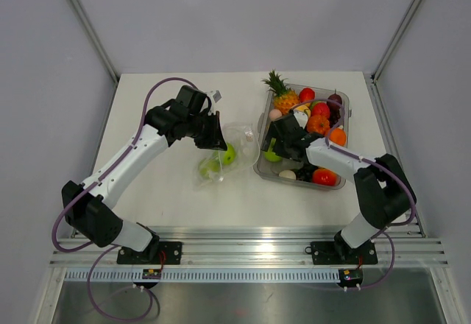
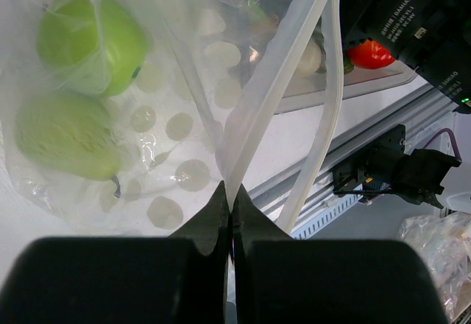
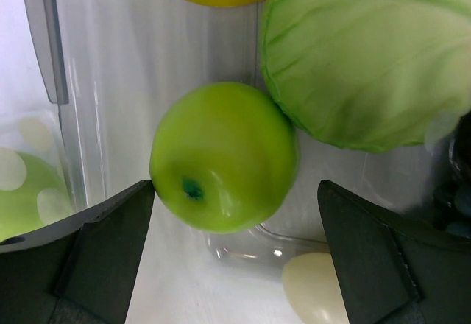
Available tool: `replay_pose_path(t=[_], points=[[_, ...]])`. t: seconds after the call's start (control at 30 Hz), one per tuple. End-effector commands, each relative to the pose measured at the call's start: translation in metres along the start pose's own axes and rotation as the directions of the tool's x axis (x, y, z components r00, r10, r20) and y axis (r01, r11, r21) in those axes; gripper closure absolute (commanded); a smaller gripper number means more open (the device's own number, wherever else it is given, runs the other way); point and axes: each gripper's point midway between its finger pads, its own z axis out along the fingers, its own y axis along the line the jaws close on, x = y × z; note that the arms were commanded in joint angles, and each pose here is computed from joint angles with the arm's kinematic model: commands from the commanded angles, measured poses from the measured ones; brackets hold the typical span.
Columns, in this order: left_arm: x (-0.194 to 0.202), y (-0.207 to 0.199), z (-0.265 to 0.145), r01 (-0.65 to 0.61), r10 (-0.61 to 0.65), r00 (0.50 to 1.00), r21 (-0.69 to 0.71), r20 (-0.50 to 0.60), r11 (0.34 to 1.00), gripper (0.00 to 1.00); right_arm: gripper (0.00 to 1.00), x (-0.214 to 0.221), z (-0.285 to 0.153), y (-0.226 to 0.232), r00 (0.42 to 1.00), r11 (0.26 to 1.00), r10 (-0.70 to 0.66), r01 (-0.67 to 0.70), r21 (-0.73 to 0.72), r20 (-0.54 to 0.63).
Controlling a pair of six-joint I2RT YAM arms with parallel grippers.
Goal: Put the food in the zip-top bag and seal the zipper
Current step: Pick up the fake fruit from the bin, then place the fake fruit in the zipper food storage bag.
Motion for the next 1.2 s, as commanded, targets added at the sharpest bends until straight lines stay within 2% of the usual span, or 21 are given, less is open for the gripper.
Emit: replay_pose_path(t=[0.0, 0.1, 0.2, 0.23, 0.33, 0.47, 0.93, 1.17], points=[[-0.006, -0.008, -0.004, -0.033, 0.032, 0.999, 0.045, 0.027, 0.998, 1.0, 0.0, -0.021, 0.009, 0.007, 0.996, 0.999, 0.053, -0.053, -0.008, 0.069], [-0.005, -0.008, -0.003, -0.033, 0.032, 0.999, 0.045, 0.023, 0.998, 1.0, 0.02, -0.018, 0.016, 0.005, 0.996, 0.998, 0.061, -0.062, 0.004, 0.07], [-0.006, -0.008, -0.004, -0.033, 0.032, 0.999, 0.046, 0.023, 0.998, 1.0, 0.13, -0.017, 0.018, 0.003, 0.995, 0.998, 0.065, -0.066, 0.009, 0.077], [-0.005, -0.008, -0.003, -0.033, 0.033, 0.999, 0.044, 0.019, 0.998, 1.0, 0.22, -0.019, 0.015, 0.003, 0.994, 0.998, 0.068, -0.068, 0.004, 0.087], [-0.005, -0.008, -0.002, -0.032, 0.031, 0.999, 0.044, 0.019, 0.999, 1.0, 0.38, -0.027, 0.004, 0.001, 0.99, 0.997, 0.073, -0.073, -0.004, 0.118], [-0.006, -0.008, -0.001, -0.032, 0.031, 0.999, 0.045, 0.018, 0.998, 1.0, 0.46, -0.037, -0.019, -0.001, 0.985, 0.997, 0.073, -0.071, -0.023, 0.158], [-0.006, -0.009, 0.002, -0.027, 0.027, 1.0, 0.054, 0.014, 0.998, 1.0, 0.5, -0.067, -0.108, 0.001, 0.961, 0.987, 0.099, -0.062, -0.148, 0.257], [-0.007, -0.016, 0.004, -0.018, 0.018, 1.0, 0.095, 0.003, 0.995, 1.0, 0.51, -0.086, -0.153, 0.017, 0.964, 0.977, 0.028, 0.029, -0.209, 0.264]])
